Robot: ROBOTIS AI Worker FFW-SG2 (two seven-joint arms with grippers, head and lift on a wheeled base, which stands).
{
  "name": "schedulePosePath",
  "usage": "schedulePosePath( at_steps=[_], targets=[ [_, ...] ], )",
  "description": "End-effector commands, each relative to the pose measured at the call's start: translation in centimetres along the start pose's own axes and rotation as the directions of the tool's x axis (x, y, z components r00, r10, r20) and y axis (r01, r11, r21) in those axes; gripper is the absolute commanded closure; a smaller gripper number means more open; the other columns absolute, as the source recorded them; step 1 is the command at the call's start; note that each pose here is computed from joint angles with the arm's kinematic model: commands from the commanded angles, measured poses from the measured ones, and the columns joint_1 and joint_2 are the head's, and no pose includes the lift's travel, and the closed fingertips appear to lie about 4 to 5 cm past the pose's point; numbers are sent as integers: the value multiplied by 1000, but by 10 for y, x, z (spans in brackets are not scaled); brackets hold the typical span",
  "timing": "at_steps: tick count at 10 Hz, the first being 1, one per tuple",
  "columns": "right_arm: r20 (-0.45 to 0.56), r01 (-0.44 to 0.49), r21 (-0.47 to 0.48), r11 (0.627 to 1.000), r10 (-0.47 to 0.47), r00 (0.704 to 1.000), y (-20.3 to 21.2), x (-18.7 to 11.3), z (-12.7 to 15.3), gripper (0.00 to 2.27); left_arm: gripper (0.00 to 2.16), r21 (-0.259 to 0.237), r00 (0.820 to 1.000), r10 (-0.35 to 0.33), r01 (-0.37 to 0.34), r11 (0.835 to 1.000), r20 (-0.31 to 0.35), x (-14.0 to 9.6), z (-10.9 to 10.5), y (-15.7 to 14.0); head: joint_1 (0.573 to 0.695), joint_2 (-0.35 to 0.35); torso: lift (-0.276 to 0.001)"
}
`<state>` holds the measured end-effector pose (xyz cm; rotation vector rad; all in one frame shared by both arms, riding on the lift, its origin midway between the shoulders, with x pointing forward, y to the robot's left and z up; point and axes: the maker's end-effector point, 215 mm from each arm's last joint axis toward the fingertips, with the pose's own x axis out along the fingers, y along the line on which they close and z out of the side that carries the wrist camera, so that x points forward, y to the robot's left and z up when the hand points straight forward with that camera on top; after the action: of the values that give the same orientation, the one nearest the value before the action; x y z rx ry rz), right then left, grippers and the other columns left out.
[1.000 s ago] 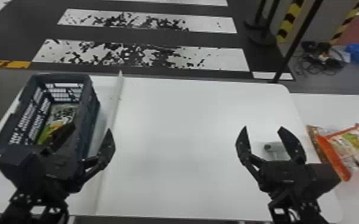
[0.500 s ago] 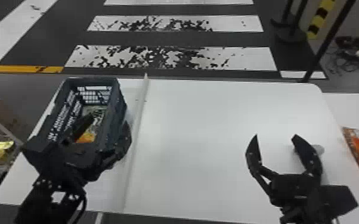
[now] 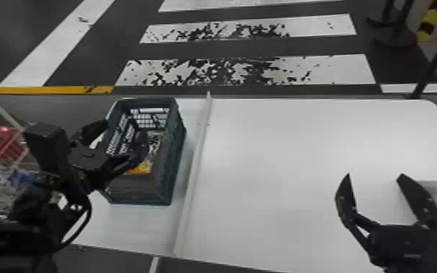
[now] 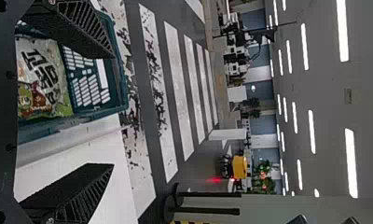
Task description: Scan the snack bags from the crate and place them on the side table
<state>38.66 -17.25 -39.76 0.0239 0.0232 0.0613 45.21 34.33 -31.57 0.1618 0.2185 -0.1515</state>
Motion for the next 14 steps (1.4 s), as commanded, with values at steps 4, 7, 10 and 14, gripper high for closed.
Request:
schedulePosePath(
  at_steps=[4,7,10,14],
  targets=[
    [-13,-15,-3,1000,15,1000,8,-5,-6,66,19,205,997,17,-2,979,-70,16,11,79,695,282,-50],
    [-16,-28,-10,1000,28,999,12,-7,-7,66,16,258,972,-27,88,962,-234,32,-33,93,695,325,-50],
    [-28,-57,-20,998,57,998,21,-6,-10,66,9,267,930,-37,143,953,-365,31,-80,100,695,346,-50],
    [-33,-69,-29,997,68,997,23,-11,-11,73,6,294,896,-73,220,930,-439,78,-100,83,695,350,-50]
  ],
)
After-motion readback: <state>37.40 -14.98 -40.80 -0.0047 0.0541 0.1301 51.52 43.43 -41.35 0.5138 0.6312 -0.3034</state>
